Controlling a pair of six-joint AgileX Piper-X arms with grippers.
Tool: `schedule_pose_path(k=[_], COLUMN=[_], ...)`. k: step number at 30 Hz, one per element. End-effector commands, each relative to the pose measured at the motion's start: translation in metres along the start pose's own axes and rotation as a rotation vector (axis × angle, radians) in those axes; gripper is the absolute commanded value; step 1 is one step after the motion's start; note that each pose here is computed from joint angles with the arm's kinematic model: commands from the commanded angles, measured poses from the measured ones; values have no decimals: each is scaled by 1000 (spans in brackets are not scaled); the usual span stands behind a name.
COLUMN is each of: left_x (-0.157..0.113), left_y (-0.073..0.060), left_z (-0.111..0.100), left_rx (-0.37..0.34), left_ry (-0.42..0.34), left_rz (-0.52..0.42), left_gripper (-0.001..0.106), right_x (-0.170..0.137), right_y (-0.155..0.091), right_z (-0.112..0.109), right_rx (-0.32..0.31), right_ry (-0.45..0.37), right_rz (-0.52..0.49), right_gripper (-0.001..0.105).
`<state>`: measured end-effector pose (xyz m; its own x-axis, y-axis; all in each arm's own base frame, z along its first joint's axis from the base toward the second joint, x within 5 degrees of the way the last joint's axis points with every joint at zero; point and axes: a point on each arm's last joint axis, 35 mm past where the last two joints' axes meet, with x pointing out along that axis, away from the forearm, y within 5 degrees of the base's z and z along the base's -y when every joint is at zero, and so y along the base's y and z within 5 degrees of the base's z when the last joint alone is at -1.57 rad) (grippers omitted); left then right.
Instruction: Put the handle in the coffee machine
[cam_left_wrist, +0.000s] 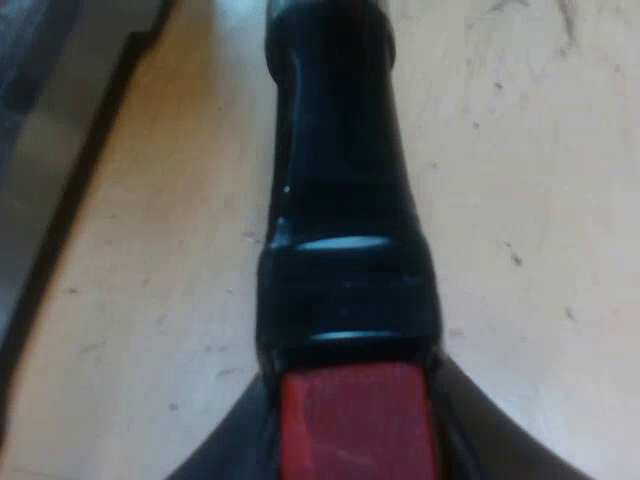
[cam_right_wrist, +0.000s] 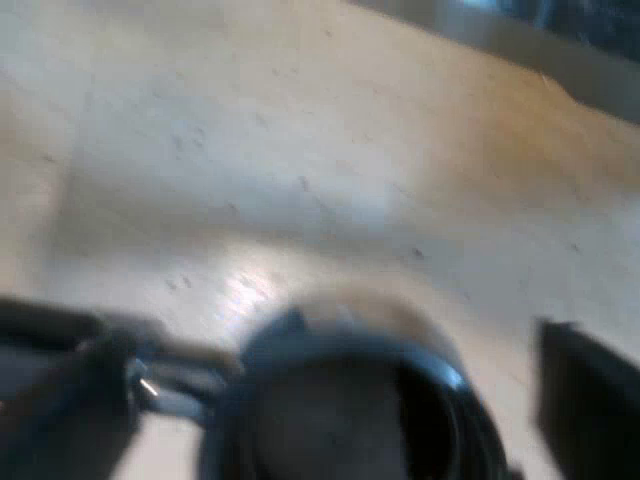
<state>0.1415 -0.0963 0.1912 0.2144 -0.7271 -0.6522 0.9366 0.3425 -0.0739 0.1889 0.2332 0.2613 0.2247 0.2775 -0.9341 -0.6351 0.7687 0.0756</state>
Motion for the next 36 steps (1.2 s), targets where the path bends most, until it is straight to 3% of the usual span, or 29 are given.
schedule_pose_path(k=[1, 8, 10, 15, 20, 23, 27, 30, 36], left_x=[-2, -3, -9, -24, -42, -56, -66, -68, -69], left_y=[-1, -1, 1, 7, 14, 22, 30, 32, 39], left_z=[6, 2, -3, -7, 1, 8, 7, 3, -3], left_rx=[27, 2, -41, -107, -194, -227, -258, -296, -336], left_ry=[-45, -24, -6, -9, -32, -59, -77, -108, -113], left_rz=[-29, -31, -12, 49, 33, 72, 130, 97, 102], left_gripper=[0, 0, 0, 0, 0, 0, 0, 0, 0], right_x=[-14, -37, -46, -52, -52, -54, -60, -61, -53], right_y=[1, -3, -3, -4, -3, 5, 27, 45, 66], right_z=[4, 4, 2, 1, 1, -1, -3, -6, -14], right_rx=[-14, -7, -4, -3, -3, -62, -154, -195, -197], right_ry=[-70, -175, -206, -223, -214, -228, -326, -384, -493], right_rz=[14, -52, -59, -56, -31, -26, -195, -249, -312], right_gripper=[100, 100, 100, 100, 100, 100, 100, 100, 100])
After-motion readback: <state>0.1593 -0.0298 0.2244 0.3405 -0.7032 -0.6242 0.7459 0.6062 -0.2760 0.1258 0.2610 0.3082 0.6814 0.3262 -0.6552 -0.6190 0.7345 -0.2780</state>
